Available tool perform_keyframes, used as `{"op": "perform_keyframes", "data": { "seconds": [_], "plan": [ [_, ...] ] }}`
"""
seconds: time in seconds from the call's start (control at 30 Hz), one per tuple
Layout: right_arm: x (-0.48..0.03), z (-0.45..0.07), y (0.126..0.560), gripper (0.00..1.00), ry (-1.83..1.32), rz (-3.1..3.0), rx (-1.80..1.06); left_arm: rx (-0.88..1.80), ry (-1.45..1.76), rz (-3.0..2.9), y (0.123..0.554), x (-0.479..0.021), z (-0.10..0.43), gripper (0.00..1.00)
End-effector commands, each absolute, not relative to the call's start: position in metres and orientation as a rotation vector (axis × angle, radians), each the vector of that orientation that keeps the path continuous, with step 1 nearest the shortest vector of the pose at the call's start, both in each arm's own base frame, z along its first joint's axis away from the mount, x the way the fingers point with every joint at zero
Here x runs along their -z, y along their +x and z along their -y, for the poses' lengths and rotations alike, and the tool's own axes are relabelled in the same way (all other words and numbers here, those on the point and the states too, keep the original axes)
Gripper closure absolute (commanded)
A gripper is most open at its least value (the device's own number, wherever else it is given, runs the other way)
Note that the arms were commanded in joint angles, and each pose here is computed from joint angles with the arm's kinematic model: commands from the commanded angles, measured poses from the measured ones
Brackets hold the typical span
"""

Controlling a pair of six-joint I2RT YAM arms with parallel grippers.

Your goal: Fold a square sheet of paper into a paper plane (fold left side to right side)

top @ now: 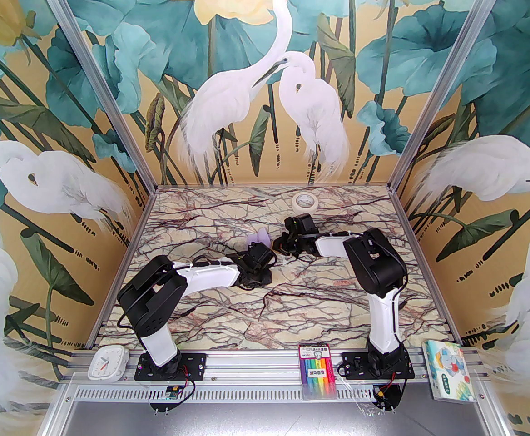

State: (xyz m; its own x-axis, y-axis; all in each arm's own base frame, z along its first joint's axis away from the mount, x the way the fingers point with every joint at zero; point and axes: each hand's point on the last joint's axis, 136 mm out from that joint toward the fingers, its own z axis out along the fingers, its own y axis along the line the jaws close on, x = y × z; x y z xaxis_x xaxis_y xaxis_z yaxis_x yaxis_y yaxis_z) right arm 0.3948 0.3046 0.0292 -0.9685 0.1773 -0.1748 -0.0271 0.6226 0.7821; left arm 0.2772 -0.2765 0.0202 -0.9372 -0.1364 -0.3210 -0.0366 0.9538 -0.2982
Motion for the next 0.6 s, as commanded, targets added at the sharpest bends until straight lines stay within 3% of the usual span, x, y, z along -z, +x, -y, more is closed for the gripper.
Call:
{"op": "perform_keyframes", "data": {
  "seconds": [0.0,0.17,0.33,0.43,0.57],
  "plan": [
    [-0.026,-0.308,0.393,1.0,0.087,-2.624,-1.266,0.377,-0.097,-2.748,0.274,-0.026,0.267,0.7],
    [-0.026,-0.308,0.392,1.0,0.078,-2.629,-1.263,0.48,-0.123,-2.679,0.285,-0.06,0.264,0.68],
    [-0.026,-0.309,0.392,1.0,0.076,-2.631,-1.261,0.653,-0.214,-2.608,0.305,-0.083,0.259,0.72],
    [-0.026,-0.309,0.392,1.0,0.069,-2.631,-1.26,0.694,-0.288,-2.587,0.318,-0.08,0.254,0.84],
    [-0.028,-0.31,0.394,1.0,0.065,-2.628,-1.258,0.679,-0.381,-2.627,0.323,-0.055,0.248,0.93]
  ]
}}
